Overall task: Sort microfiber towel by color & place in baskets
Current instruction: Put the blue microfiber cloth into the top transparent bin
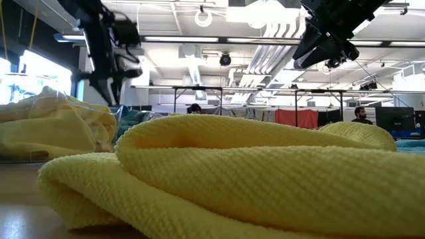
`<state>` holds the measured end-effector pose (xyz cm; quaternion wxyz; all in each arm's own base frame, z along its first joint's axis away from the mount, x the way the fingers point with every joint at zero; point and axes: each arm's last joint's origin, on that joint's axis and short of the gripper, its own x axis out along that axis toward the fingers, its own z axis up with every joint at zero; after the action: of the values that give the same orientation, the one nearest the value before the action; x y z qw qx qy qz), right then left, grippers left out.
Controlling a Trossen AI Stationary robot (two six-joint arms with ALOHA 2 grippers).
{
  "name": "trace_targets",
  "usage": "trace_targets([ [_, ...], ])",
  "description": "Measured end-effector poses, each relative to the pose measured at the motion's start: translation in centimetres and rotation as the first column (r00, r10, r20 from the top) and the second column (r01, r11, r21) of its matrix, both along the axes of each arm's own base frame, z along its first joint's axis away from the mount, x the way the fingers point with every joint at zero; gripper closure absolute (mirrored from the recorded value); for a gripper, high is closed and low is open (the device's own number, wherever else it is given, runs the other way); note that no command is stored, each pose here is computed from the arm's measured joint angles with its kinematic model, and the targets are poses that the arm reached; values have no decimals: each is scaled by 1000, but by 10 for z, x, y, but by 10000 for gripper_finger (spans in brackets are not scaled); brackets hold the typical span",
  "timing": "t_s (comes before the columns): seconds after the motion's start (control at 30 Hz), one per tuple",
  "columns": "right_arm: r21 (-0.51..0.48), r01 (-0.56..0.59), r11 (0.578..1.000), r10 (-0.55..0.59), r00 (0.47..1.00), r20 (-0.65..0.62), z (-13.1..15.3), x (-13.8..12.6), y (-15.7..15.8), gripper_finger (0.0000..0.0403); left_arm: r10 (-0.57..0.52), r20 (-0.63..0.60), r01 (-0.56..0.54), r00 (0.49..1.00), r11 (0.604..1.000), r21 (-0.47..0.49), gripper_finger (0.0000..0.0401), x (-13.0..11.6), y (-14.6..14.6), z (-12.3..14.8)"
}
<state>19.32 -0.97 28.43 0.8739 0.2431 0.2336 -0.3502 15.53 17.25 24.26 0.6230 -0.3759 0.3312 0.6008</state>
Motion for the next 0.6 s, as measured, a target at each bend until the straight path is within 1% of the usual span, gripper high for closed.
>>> trace_targets([
  [0.1,12,11,1000,-11,1000,10,0,0,0,242,15,-42,-19,999,995,-100,323,-1,7,-30],
  [0.23,14,13,1000,-13,1000,11,0,0,0,242,12,-21,-16,1000,979,-203,323,0,16,-66],
  [0.3,23,20,1000,-21,1000,18,0,0,0,242,12,-17,-16,1000,975,-223,323,0,18,-77],
  [0.37,26,23,999,-24,1000,20,0,0,0,242,13,-25,-19,1000,972,-233,323,1,19,-82],
  [0.47,26,23,999,-24,1000,20,0,0,0,242,7,-14,-10,1000,974,-225,323,1,17,-78],
  [0.53,26,23,999,-24,1000,20,0,0,0,242,-5,5,6,1000,977,-212,323,1,16,-70],
  [0.6,25,23,999,-23,1000,19,0,0,0,242,-12,50,21,999,983,-182,323,0,15,-56],
])
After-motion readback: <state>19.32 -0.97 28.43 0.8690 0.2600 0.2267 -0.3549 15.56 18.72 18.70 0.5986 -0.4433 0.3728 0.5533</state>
